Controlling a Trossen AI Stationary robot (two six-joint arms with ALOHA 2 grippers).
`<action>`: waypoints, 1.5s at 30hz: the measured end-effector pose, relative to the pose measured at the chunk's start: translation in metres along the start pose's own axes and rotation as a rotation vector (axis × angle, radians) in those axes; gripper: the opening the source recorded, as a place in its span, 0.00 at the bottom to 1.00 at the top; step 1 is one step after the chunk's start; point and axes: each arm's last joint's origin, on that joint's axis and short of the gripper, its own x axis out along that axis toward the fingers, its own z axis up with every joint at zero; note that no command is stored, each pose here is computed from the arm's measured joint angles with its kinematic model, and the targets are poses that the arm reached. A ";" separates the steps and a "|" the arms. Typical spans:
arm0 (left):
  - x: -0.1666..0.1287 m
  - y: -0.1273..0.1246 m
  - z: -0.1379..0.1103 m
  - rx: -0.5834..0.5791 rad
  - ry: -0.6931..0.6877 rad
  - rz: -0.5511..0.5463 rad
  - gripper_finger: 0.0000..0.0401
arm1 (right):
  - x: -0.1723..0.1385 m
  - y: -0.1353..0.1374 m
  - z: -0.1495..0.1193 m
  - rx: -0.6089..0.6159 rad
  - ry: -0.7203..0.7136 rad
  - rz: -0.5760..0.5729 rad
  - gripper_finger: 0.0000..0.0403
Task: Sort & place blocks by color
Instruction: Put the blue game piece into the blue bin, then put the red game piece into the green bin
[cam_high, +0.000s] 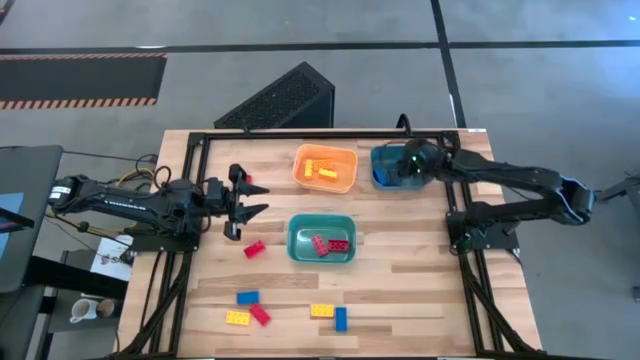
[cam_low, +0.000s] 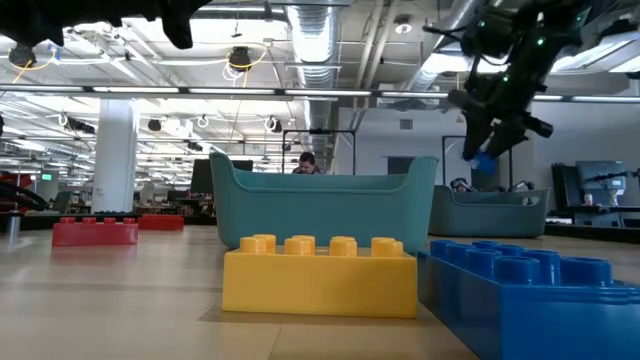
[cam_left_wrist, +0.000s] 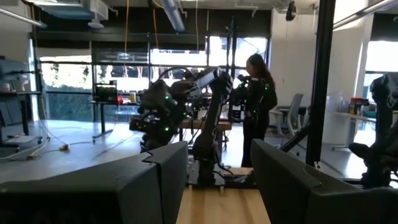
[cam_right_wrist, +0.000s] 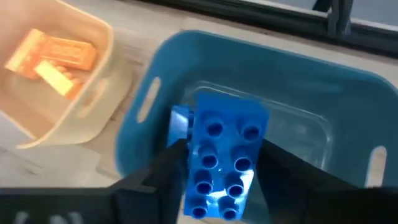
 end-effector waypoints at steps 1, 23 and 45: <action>0.000 0.000 0.001 -0.001 -0.003 0.000 0.40 | 0.002 -0.002 0.001 0.004 0.009 -0.005 0.53; 0.000 -0.002 -0.003 -0.070 0.036 -0.052 0.40 | -0.052 0.060 -0.046 -0.105 -0.177 0.285 0.82; -0.002 0.000 -0.027 -0.219 0.956 0.172 0.41 | -0.107 0.147 -0.121 -0.352 -0.600 0.644 0.81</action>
